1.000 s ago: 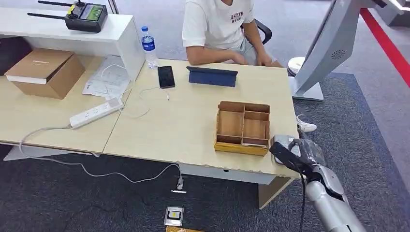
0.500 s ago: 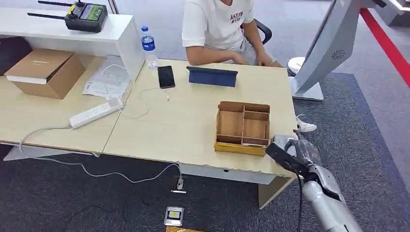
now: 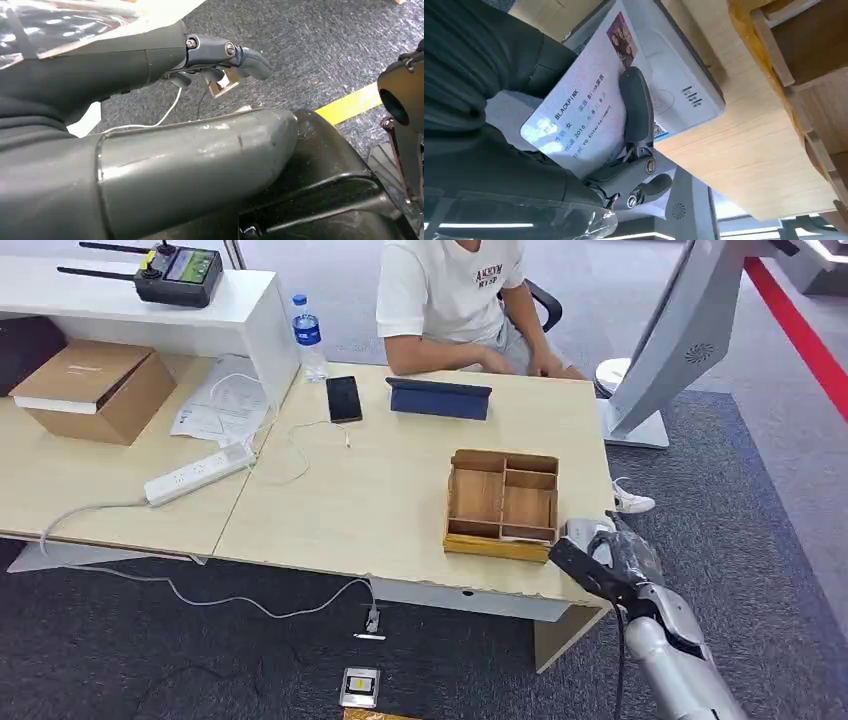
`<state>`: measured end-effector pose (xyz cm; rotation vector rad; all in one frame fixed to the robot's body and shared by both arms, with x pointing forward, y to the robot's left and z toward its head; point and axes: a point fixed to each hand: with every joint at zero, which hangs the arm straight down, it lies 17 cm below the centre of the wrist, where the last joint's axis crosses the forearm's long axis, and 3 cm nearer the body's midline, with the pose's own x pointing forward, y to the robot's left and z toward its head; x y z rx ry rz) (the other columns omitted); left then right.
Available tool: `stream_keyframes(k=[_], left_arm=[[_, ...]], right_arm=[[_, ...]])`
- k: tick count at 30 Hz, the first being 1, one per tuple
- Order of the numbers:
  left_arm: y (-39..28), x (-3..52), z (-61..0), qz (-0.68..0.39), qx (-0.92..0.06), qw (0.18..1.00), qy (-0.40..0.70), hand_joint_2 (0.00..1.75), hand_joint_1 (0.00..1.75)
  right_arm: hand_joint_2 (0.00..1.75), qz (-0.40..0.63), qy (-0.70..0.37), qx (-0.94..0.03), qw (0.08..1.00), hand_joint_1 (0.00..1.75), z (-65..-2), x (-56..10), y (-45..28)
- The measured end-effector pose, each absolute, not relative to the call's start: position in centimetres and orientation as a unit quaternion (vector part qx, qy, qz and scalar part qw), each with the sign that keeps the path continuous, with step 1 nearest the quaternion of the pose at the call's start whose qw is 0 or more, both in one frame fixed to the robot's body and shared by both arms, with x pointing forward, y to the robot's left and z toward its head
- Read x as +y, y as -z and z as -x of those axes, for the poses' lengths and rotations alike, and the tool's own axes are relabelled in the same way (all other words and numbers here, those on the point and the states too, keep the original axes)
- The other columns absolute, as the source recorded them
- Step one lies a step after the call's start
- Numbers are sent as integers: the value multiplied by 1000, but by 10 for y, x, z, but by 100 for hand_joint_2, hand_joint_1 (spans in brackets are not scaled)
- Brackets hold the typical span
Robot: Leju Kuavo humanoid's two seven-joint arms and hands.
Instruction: Pass the card to the sensor for recognition and then transmit it.
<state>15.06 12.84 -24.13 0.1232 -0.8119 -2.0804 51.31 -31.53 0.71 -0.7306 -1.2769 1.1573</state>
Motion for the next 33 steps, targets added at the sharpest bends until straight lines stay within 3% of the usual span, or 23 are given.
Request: stream_keyframes(k=[8,15,21,33], left_arm=[[241,128,-150,-46,-329,440,835,0,0],[240,125,-149,-38,-336,437,833,0,0],[239,123,-148,-34,-340,435,833,0,0],[237,121,-150,-39,-349,425,834,0,0]], right_arm=[[175,336,-476,-585,564,175,-544,-314,-56],[175,404,-405,-659,488,175,-616,-341,-223],[175,449,-364,-705,410,175,-640,-349,-346],[175,451,-351,-735,364,175,-651,-322,-421]])
